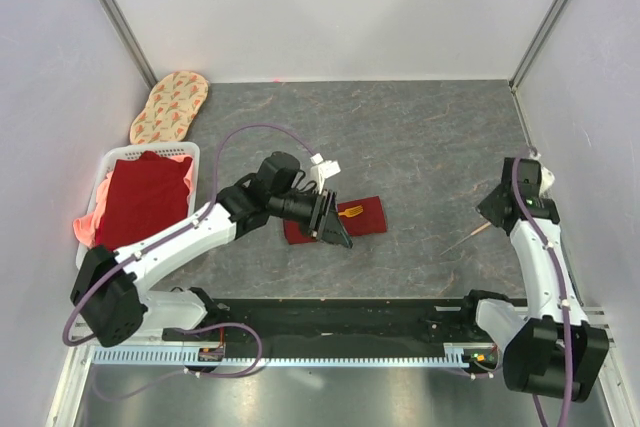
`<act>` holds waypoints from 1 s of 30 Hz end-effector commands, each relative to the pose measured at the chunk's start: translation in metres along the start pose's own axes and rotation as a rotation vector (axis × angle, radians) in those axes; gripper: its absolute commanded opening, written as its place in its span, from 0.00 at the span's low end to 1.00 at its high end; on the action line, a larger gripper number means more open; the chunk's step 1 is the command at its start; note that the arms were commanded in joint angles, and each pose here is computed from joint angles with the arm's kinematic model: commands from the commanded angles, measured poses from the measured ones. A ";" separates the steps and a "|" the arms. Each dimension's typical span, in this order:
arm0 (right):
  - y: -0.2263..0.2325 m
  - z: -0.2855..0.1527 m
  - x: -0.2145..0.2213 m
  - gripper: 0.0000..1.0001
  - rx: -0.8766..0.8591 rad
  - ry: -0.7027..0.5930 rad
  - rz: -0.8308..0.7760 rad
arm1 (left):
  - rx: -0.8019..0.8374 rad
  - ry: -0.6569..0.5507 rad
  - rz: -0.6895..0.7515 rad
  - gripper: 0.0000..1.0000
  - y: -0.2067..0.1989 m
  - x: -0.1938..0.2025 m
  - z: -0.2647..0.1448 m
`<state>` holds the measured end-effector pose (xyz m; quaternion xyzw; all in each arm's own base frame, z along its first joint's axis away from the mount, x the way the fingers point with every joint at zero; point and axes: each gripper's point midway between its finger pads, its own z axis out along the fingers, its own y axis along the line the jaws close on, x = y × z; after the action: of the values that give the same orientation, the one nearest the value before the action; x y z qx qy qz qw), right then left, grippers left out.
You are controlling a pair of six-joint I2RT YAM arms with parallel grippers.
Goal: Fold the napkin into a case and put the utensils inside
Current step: Pick up the utensils from the corner of the board, then pass from the right arm to the left
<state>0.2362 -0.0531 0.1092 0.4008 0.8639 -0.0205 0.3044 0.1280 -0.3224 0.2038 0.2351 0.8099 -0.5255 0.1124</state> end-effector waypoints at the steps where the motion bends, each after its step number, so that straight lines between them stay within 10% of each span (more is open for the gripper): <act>1: 0.084 -0.027 -0.029 0.00 -0.297 -0.077 -0.280 | 0.138 -0.006 -0.050 0.49 -0.018 -0.030 -0.012; 8: 0.223 -0.087 0.064 0.00 -0.771 -0.001 -0.921 | 0.192 -0.073 -0.145 0.50 0.004 -0.067 -0.035; 14: 0.254 -0.140 0.163 0.00 -1.151 0.217 -1.244 | 0.102 -0.156 -0.197 0.63 0.034 -0.079 -0.053; 30: 0.226 -0.173 0.214 0.00 -1.271 0.303 -1.388 | -0.028 -0.202 -0.271 0.61 0.053 -0.081 -0.063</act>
<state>0.2096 0.2938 0.1698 -0.4278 0.8060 0.3202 0.2547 0.2265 -0.2731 0.2042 0.0602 0.8243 -0.5544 0.0976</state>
